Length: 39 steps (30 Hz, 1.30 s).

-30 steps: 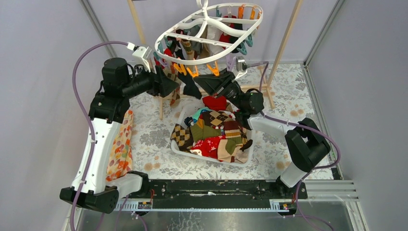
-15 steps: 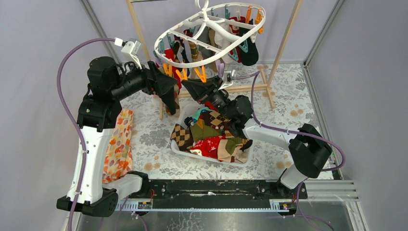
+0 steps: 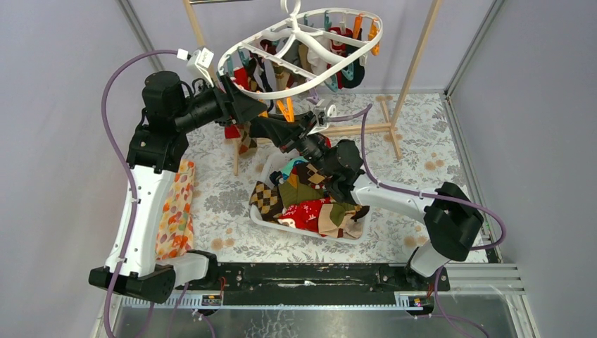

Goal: Clip the socks to the hanger
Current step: Open the clamp at the hanger.

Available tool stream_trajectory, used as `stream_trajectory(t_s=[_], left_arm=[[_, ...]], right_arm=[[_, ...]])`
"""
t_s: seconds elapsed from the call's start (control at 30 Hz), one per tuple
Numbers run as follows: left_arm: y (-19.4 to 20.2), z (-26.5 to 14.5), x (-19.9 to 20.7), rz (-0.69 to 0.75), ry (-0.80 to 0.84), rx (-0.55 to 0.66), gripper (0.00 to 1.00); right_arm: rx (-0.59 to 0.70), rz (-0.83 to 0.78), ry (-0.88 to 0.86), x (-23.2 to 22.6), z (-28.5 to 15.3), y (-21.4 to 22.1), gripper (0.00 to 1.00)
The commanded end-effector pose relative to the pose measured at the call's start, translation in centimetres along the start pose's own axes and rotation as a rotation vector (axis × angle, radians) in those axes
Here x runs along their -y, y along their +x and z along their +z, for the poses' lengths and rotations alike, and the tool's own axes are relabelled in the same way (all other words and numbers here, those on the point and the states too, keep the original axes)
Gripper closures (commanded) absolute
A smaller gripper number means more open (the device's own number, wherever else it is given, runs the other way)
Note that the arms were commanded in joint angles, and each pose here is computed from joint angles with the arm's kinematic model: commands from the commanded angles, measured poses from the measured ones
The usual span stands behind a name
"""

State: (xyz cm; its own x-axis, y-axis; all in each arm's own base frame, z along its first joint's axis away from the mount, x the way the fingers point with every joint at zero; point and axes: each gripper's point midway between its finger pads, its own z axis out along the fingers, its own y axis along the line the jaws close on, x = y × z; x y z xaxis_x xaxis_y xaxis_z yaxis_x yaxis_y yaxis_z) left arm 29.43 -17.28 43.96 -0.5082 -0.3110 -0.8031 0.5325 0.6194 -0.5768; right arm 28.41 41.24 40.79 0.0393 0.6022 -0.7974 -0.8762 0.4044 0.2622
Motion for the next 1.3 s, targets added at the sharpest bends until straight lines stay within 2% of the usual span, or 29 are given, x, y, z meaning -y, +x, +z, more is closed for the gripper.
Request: stream_trajectory(t_s=[0.0,0.4,0.57,0.73,0.97,1.03,1.13,1.27], left_arm=[[-1.7,0.1,1.6,0.01,0.07,0.056,0.32],[-1.1,1.3,-0.4,-0.018,0.018,0.047,0.41],[-1.5,1.2,-1.0,-0.034,-0.022,0.071,0.5],[-1.3,1.1,-1.1,-0.063,-0.033,0.076,0.43],[-1.3,1.1,-1.4,-0.089,-0.047,0.083,0.46],[-1.5,1.2,-1.5,-0.095,-0.057,0.089,0.52],[-1.7,1.3,-1.8,-0.104,-0.07,0.096,0.65],[-2.0,1.2,-2.1,-0.095,-0.097,0.108,0.87]], right_arm=[[0.044,-0.07,-0.041,-1.9,1.1,-1.4,0.98],[0.039,-0.097,-0.035,-2.2,1.5,-1.1,0.98],[0.042,-0.126,-0.011,-2.0,1.5,-1.2,0.98],[0.039,-0.144,-0.007,-2.1,1.5,-1.0,0.98],[0.03,-0.161,-0.008,-2.4,1.6,-0.4,0.99],[0.025,-0.168,-0.008,-2.5,1.7,-0.3,0.98],[0.015,-0.173,-0.01,-2.6,1.8,0.0,0.92],[0.006,-0.175,0.021,-2.1,1.5,0.1,0.72]])
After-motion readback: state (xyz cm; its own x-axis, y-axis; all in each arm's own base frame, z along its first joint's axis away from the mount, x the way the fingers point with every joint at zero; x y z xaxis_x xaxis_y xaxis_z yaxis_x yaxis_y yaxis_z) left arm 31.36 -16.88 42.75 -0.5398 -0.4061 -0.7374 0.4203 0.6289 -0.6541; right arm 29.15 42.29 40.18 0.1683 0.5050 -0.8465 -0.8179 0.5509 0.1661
